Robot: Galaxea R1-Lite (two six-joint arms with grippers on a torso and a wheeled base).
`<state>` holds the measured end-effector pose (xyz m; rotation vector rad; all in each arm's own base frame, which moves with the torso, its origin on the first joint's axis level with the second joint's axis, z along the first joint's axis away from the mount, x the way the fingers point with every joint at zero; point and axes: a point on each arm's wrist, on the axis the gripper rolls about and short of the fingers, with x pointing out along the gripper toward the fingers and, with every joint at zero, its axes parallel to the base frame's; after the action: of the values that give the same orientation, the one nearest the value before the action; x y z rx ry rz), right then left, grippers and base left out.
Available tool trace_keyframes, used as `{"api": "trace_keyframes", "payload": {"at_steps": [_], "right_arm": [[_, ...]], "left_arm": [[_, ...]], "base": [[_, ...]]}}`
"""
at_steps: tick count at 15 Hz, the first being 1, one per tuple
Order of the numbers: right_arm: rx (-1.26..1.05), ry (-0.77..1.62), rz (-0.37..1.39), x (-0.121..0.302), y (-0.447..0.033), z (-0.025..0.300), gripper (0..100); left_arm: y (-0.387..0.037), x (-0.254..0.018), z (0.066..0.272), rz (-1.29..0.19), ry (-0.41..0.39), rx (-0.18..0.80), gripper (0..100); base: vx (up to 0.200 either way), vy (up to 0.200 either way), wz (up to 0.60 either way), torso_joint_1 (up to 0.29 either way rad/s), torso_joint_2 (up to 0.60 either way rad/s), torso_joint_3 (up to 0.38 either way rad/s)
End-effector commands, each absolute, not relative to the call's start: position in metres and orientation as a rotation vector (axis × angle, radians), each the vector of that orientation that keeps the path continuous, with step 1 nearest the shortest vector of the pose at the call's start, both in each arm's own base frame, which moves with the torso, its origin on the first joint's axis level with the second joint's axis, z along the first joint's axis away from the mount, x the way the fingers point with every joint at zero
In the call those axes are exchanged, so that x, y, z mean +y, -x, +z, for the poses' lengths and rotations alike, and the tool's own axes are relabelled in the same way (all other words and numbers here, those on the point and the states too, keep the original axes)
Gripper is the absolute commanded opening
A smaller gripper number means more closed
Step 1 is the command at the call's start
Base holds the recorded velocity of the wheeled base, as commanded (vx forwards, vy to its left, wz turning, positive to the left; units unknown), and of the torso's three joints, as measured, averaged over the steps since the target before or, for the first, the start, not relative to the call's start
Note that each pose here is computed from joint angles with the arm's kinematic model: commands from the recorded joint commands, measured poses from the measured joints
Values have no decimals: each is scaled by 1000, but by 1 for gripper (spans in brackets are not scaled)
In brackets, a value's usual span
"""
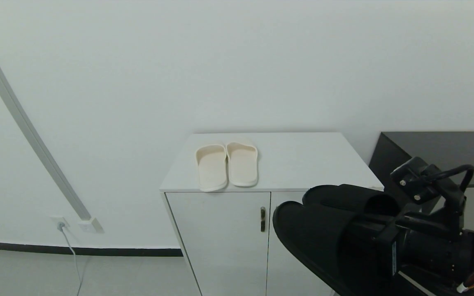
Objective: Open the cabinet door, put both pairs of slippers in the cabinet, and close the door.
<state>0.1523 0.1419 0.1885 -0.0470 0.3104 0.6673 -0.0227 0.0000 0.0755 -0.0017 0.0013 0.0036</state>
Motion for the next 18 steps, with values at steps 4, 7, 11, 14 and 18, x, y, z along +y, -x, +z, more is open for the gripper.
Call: {"api": "trace_keyframes", "payload": {"at_steps": [4, 7, 11, 14, 18], "right_arm": [[313, 50, 666, 141, -152, 187, 0], [314, 51, 668, 141, -151, 187, 0], [309, 72, 671, 139, -149, 186, 0], [303, 73, 673, 138, -148, 187, 0], [308, 75, 676, 138, -147, 185, 0]], "left_arm": [[23, 0, 75, 0, 2, 3, 100], [23, 0, 75, 2, 3, 3, 100], [23, 0, 75, 2, 5, 3, 100], [23, 0, 75, 2, 5, 3, 100], [23, 0, 75, 2, 5, 3, 100]], "base": [[0, 0, 0, -210, 502, 282], [0, 0, 0, -227, 551, 318], [0, 0, 0, -206, 531, 320], [0, 0, 0, -181, 510, 316], [0, 0, 0, -166, 496, 326]]}}
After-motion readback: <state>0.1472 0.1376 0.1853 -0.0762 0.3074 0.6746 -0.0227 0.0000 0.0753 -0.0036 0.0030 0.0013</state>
